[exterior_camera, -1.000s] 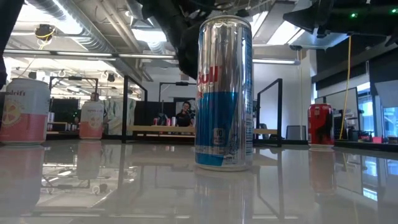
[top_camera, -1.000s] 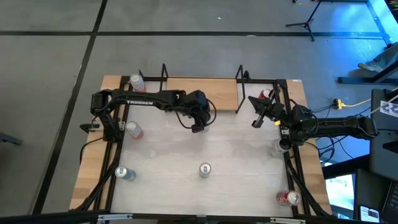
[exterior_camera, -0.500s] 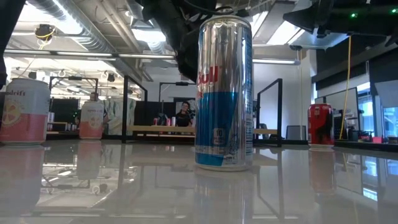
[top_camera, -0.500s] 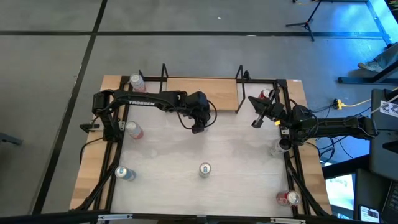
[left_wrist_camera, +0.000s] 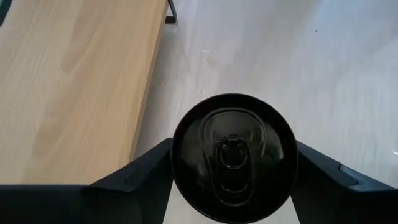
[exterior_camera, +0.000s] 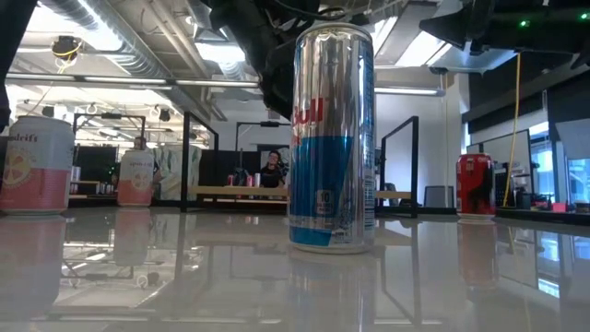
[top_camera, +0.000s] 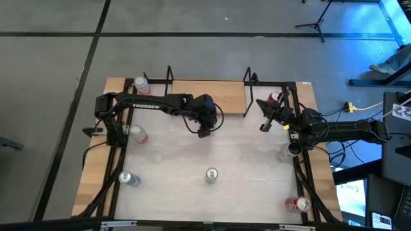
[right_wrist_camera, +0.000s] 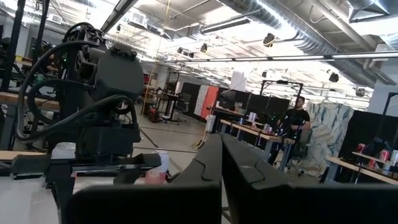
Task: Place canned beverage on shelf
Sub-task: Put the top white-pink soda can on the shelf
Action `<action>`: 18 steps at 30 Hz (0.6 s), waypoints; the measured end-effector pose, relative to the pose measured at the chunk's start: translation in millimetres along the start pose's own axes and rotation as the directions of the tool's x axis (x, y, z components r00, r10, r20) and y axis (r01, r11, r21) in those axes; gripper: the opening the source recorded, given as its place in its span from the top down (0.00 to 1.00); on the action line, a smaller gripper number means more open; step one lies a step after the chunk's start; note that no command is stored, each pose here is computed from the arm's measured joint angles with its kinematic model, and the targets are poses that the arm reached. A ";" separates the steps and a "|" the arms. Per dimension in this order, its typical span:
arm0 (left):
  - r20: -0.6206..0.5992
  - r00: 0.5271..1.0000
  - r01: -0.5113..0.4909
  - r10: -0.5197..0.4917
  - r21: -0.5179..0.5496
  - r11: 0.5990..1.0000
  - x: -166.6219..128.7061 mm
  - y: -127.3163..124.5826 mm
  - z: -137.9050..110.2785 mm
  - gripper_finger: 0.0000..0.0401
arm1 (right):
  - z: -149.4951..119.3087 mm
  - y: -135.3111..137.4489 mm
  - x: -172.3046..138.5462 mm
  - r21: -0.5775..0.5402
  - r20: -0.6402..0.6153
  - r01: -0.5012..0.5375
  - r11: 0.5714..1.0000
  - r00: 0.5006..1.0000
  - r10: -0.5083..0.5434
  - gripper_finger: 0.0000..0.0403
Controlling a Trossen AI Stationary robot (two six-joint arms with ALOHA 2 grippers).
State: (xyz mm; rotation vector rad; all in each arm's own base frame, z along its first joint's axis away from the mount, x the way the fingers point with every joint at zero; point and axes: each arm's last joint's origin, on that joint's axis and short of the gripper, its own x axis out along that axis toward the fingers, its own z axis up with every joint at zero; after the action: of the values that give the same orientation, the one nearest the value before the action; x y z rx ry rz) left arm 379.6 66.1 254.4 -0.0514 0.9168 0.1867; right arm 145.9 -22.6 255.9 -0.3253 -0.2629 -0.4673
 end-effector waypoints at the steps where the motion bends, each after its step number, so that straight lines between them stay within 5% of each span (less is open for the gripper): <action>1: 0.001 1.000 -0.001 0.001 -0.001 1.000 -2.5 0.2 0.0 0.40 | 0.0 0.0 0.0 0.000 0.000 0.000 1.000 1.000 0.000 1.00; 10: 0.059 0.998 -0.026 0.027 -0.016 1.000 -49.7 4.8 3.0 0.40 | 0.0 0.0 0.0 0.000 0.000 0.000 1.000 1.000 0.000 1.00; 18: 0.064 0.988 -0.133 0.138 -0.082 0.988 -91.0 35.7 -3.8 0.40 | 0.1 0.0 0.0 0.001 0.001 0.000 1.000 1.000 0.000 1.00</action>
State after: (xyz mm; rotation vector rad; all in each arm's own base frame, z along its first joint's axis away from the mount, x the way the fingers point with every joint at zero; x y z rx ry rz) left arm 316.1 88.1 325.5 -0.0539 0.8441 0.3483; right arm 145.8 -22.6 256.0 -0.3244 -0.2641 -0.4673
